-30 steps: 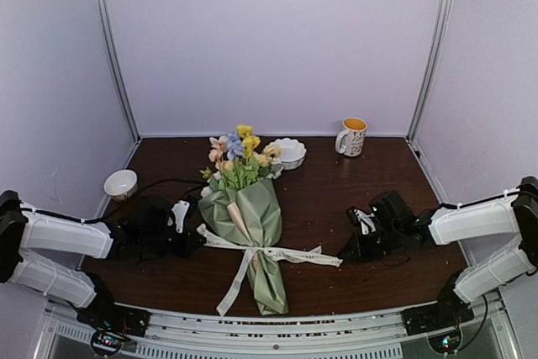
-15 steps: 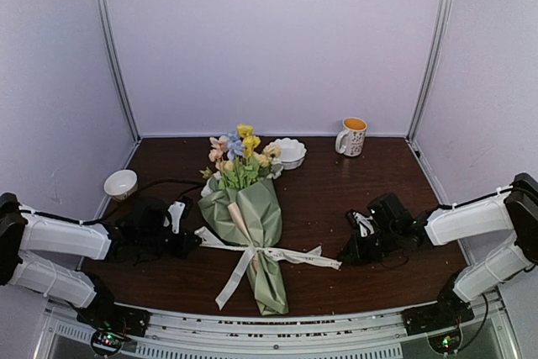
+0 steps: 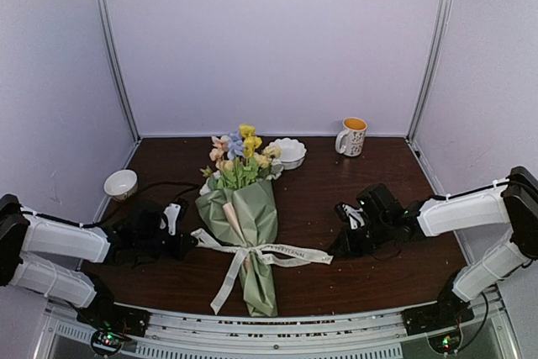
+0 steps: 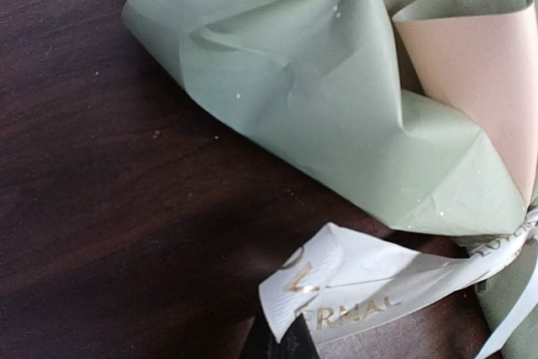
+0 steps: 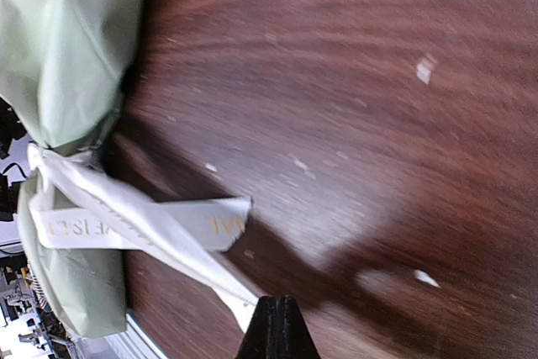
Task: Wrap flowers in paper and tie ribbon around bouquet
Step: Tie the half-tied ribbon around the folded bouquet.
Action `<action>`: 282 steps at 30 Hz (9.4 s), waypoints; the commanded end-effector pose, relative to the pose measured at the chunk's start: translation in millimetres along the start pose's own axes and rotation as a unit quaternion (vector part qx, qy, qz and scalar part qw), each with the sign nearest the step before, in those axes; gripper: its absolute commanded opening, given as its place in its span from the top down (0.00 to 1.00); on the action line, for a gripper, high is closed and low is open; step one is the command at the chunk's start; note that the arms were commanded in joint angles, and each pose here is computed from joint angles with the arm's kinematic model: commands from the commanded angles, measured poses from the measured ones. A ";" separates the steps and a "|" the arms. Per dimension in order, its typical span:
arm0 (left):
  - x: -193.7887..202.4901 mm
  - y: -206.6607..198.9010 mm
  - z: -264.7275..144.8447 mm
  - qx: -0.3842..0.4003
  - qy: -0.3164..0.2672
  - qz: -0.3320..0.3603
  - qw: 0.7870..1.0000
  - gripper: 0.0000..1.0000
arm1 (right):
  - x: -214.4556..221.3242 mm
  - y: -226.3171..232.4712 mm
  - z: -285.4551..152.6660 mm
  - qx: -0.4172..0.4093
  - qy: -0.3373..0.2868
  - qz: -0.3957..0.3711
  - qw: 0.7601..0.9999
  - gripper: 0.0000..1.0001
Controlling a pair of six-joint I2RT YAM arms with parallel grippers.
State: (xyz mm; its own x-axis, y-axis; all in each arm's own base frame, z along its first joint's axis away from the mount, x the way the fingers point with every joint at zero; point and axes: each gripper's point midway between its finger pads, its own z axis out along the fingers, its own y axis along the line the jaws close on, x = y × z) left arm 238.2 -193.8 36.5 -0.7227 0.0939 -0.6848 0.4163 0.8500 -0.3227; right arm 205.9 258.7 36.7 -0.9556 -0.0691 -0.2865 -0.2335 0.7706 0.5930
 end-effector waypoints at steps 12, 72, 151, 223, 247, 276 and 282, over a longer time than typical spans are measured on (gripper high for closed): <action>7.5 57.4 -6.2 -0.100 -0.003 -0.095 0.990 1.00 | 25.3 -58.3 3.8 0.088 0.018 0.033 0.995 1.00; -53.2 -69.3 -41.3 0.078 -0.091 0.146 0.982 0.44 | 27.1 82.6 35.9 0.156 0.105 -0.460 0.868 0.23; -154.3 -165.9 -12.7 0.112 -0.062 0.272 0.954 0.36 | 36.6 158.7 -41.2 -0.045 -0.029 -0.354 0.934 0.43; 74.2 -158.0 11.8 0.196 0.132 0.272 0.933 1.00 | 37.5 166.8 18.7 -0.094 0.012 -0.292 0.952 0.43; 102.7 -110.0 -83.0 0.190 0.119 0.115 0.968 1.00 | -79.9 170.2 39.9 0.002 -0.120 -0.213 0.970 0.45; -16.2 -45.2 -55.2 -0.038 0.040 0.057 0.997 0.35 | -49.0 60.3 44.8 0.069 -0.018 -0.159 0.985 0.45; -28.6 -47.9 -20.5 -0.033 0.067 0.084 0.994 0.25 | -48.0 58.1 60.1 0.069 -0.006 -0.146 0.987 0.46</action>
State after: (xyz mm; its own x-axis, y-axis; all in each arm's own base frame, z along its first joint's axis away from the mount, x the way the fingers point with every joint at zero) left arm 206.4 -199.3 70.7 -0.7696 0.2762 -0.5757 0.4359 0.8860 -0.1577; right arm 246.7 330.8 38.5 -0.8521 -0.2917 -0.4346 -0.4580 0.8175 0.3493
